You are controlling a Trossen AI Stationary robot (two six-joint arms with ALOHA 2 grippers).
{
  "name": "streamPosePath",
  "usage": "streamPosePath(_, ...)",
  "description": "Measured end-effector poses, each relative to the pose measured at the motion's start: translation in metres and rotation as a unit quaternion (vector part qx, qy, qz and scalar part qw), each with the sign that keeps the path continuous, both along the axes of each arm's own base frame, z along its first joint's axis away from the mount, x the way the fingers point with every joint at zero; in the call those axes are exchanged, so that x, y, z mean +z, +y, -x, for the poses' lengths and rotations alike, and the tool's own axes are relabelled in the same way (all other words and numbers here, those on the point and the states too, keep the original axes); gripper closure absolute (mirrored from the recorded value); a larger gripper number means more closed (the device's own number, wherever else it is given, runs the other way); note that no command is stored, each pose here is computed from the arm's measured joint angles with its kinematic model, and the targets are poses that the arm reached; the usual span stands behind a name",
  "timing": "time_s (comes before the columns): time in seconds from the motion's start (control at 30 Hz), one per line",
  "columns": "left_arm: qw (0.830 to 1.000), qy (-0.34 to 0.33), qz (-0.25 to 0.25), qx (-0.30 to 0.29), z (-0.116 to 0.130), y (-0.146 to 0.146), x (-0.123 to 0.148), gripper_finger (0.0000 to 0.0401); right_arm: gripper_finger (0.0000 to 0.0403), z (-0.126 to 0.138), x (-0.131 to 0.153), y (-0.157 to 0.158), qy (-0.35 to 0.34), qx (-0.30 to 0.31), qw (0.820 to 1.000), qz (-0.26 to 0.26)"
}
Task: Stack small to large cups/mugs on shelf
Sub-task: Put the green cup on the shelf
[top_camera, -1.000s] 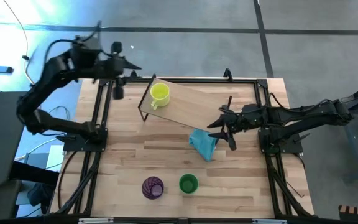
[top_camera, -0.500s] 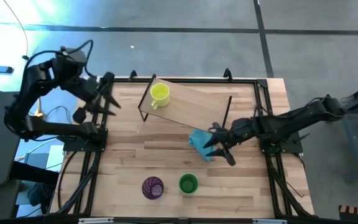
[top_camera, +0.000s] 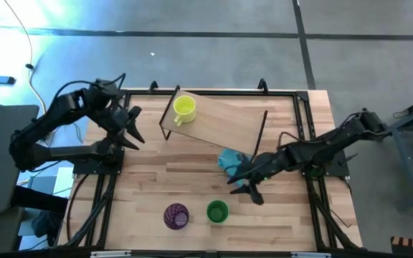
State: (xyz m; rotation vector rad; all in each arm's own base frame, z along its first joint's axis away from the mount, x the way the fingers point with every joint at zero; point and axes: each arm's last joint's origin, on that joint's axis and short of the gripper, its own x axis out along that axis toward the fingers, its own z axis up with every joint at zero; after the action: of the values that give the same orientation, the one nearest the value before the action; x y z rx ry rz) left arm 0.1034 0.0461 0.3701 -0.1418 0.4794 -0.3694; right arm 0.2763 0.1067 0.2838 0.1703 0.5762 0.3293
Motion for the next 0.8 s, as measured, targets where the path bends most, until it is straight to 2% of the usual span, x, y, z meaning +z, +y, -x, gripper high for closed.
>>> streamPosePath(0.23, 1.000, -0.024, -0.008, 0.010, 0.013, -0.009, -0.022, 0.0274, 0.0240, -0.033, 0.022, 0.035, 0.097, -0.009, 0.993, 0.062)
streamPosePath(0.47, 0.995, -0.082, -0.051, 0.034, 0.034, -0.023, -0.023, 0.0275, 0.0240, -0.065, 0.006, 0.056, 0.195, -0.041, 0.978, 0.068)
streamPosePath(0.67, 0.986, -0.130, -0.082, 0.058, 0.050, -0.034, -0.016, 0.0275, 0.0240, -0.086, -0.002, 0.066, 0.219, -0.057, 0.972, 0.065)
streamPosePath(0.8, 0.984, -0.139, -0.093, 0.065, 0.058, -0.039, -0.016, 0.0275, 0.0240, -0.089, -0.009, 0.067, 0.234, -0.075, 0.967, 0.062)
